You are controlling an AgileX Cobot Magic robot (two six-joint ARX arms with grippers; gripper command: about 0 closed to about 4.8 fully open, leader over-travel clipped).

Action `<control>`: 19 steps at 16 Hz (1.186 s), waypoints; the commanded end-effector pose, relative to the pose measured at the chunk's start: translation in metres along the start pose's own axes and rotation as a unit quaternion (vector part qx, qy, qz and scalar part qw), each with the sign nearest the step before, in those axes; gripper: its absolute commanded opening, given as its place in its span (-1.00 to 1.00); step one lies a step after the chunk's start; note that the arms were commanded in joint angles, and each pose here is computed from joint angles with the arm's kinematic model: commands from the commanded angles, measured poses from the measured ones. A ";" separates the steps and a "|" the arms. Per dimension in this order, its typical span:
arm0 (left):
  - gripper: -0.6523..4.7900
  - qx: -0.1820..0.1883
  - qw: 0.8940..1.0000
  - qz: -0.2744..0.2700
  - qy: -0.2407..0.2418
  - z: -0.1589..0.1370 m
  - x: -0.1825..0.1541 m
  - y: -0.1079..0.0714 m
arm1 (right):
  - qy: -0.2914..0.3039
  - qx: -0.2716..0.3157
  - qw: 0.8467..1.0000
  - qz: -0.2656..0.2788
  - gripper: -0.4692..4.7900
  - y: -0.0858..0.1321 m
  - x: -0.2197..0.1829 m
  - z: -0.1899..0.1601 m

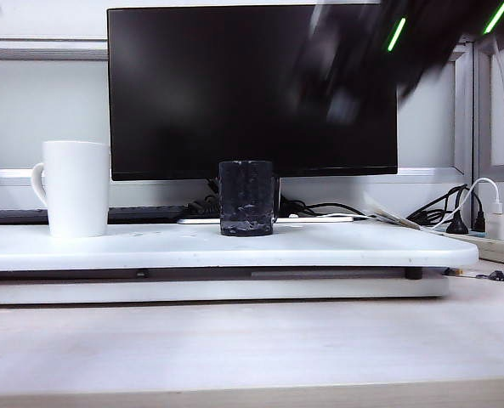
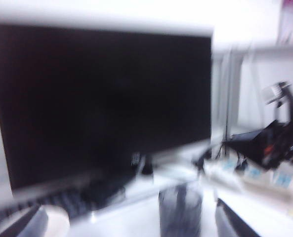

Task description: Carefully pick up the black cup and pour some water from the black cup into the white cup.

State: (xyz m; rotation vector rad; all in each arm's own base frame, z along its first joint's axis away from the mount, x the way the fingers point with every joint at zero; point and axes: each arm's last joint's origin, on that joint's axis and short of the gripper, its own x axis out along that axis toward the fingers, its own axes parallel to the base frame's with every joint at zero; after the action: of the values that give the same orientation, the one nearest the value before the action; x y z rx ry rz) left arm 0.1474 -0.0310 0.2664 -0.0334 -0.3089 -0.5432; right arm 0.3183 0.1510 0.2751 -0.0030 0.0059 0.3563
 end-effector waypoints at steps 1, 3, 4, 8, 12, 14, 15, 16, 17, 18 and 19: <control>1.00 -0.003 0.998 0.053 0.015 0.016 -0.033 -0.012 | -0.049 -0.002 0.999 -0.006 0.14 -0.006 -0.065 0.047; 1.00 0.011 0.993 0.117 0.006 0.023 -0.072 -0.025 | -0.043 -0.013 0.999 -0.024 0.14 -0.013 -0.131 0.073; 1.00 0.024 0.990 0.135 0.017 0.023 -0.080 -0.028 | -0.038 -0.014 0.999 -0.027 0.14 -0.017 -0.162 0.080; 1.00 0.026 0.984 0.144 0.100 0.023 -0.082 -0.028 | -0.012 -0.013 1.000 -0.024 0.14 -0.024 -0.246 0.056; 1.00 -0.035 0.972 0.160 0.171 -0.022 -0.080 -0.023 | -0.065 0.052 0.996 -0.021 0.14 -0.025 -0.256 -0.034; 1.00 -0.048 0.966 0.162 0.196 -0.042 -0.081 -0.021 | -0.067 0.052 0.996 -0.009 0.14 -0.024 -0.248 -0.061; 1.00 -0.056 0.964 0.163 0.203 -0.053 -0.081 -0.020 | -0.048 0.049 0.998 -0.011 0.14 -0.023 -0.246 -0.076; 1.00 -0.061 0.963 0.165 0.206 -0.062 -0.081 -0.019 | -0.032 0.048 0.998 -0.012 0.14 -0.023 -0.244 -0.087; 1.00 -0.062 0.961 0.166 0.214 -0.069 -0.082 -0.019 | -0.020 0.046 0.999 -0.013 0.14 -0.023 -0.243 -0.096; 1.00 -0.064 0.958 0.169 0.222 -0.075 -0.083 -0.019 | -0.006 0.044 0.999 -0.013 0.14 -0.023 -0.243 -0.105; 1.00 -0.065 0.957 0.170 0.227 -0.079 -0.083 -0.019 | 0.004 0.044 0.999 -0.014 0.14 -0.023 -0.242 -0.111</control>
State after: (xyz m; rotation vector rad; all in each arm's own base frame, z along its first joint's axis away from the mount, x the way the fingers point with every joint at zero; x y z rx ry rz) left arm 0.0917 -0.0143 0.1640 -0.0821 0.2062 -0.2232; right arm 0.0985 0.0445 0.1666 0.0748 0.0368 0.3269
